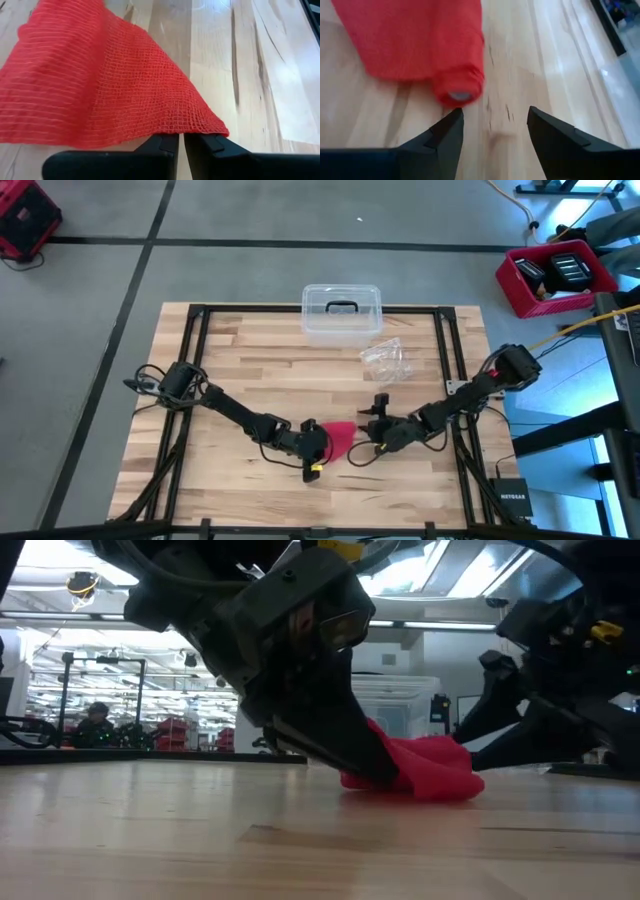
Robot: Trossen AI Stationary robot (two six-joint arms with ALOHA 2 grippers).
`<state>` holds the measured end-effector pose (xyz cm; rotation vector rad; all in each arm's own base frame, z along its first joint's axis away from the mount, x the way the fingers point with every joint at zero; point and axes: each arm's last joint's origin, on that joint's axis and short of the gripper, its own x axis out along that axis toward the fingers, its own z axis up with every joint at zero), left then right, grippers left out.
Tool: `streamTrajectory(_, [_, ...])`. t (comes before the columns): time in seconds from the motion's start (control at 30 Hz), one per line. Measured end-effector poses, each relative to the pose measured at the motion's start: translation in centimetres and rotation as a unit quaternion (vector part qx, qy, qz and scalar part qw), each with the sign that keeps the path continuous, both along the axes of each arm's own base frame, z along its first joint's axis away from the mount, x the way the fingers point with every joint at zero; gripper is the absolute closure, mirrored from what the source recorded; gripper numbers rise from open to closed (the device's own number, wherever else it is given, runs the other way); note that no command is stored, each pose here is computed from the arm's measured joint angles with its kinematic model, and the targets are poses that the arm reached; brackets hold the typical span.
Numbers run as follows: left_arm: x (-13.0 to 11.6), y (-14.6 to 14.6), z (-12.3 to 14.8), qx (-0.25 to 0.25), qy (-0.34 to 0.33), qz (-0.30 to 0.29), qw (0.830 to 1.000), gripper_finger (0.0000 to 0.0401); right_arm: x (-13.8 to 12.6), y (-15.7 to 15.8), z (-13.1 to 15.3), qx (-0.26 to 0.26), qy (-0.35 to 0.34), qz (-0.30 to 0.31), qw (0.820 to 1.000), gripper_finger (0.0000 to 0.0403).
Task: Roll bandage
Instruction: Roll the red bandage
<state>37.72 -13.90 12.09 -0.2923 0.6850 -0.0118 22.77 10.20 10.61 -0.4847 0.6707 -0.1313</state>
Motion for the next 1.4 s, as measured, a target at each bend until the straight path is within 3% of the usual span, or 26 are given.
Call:
streamTrajectory(0.47, [0.0,0.0,0.0,-0.006,0.0,0.006,1.0,0.0384,2.5,-0.9,-1.0,0.02,-0.035,0.072,0.997,0.0182])
streamTrajectory(0.63, [0.0,0.0,0.1,-0.005,-0.001,0.008,1.0,0.0384,3.1,-0.8,-1.1,-0.007,-0.04,0.129,0.991,0.0182])
streamTrajectory(0.93, [0.1,0.0,0.1,-0.006,-0.003,0.009,1.0,0.0384,4.5,-0.9,-0.2,-0.043,-0.048,0.16,0.985,0.0184])
streamTrajectory(1.4, [0.1,0.0,0.2,-0.008,-0.006,0.01,1.0,0.0384,5.3,-2.6,-0.1,0.037,-0.049,0.188,0.98,0.0302])
